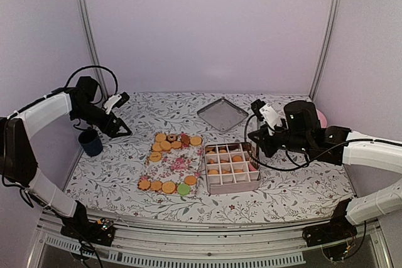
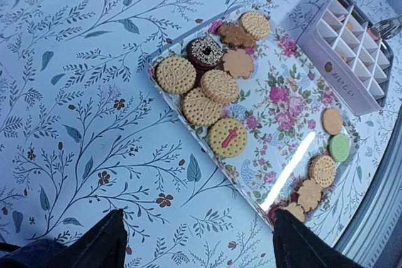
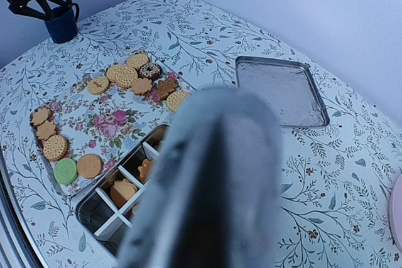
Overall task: Pack the cookies
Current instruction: Adjust the fake cookies on the plate.
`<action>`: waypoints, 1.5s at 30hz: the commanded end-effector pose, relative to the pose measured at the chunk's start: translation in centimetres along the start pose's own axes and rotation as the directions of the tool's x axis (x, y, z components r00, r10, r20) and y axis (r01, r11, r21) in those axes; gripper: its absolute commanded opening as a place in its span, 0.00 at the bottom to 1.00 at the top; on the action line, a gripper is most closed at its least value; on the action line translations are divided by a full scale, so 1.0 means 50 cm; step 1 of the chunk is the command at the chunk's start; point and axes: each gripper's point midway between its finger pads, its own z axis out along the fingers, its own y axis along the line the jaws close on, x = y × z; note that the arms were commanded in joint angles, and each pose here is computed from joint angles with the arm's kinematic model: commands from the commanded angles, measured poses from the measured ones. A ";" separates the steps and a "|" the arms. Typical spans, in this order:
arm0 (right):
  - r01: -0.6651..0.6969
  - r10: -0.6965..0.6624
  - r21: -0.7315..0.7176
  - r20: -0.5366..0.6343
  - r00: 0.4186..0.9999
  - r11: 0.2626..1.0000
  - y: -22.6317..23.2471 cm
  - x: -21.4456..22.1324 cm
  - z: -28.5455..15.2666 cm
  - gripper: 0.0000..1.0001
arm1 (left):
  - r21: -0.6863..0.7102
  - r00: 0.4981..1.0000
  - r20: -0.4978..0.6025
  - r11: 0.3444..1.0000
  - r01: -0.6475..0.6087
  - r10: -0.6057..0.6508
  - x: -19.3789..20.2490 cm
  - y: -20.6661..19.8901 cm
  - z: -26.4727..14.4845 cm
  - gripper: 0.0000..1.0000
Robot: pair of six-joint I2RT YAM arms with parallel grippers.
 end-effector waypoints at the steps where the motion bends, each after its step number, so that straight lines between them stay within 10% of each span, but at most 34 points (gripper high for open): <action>1: -0.018 0.018 0.011 0.020 1.000 1.000 -0.006 -0.011 0.005 0.11 | -0.014 1.000 0.009 1.000 -0.020 0.020 0.005 -0.003 -0.009 0.81; 35: -0.028 0.029 0.059 -0.022 0.999 0.998 -0.022 0.014 0.028 0.04 | -0.014 1.000 0.012 1.000 -0.027 0.027 0.001 -0.001 -0.009 0.81; 45: -0.015 -0.010 0.105 0.231 0.973 0.994 -0.047 -0.183 -0.046 0.08 | -0.019 1.000 0.011 1.000 -0.025 0.026 0.002 0.000 -0.010 0.81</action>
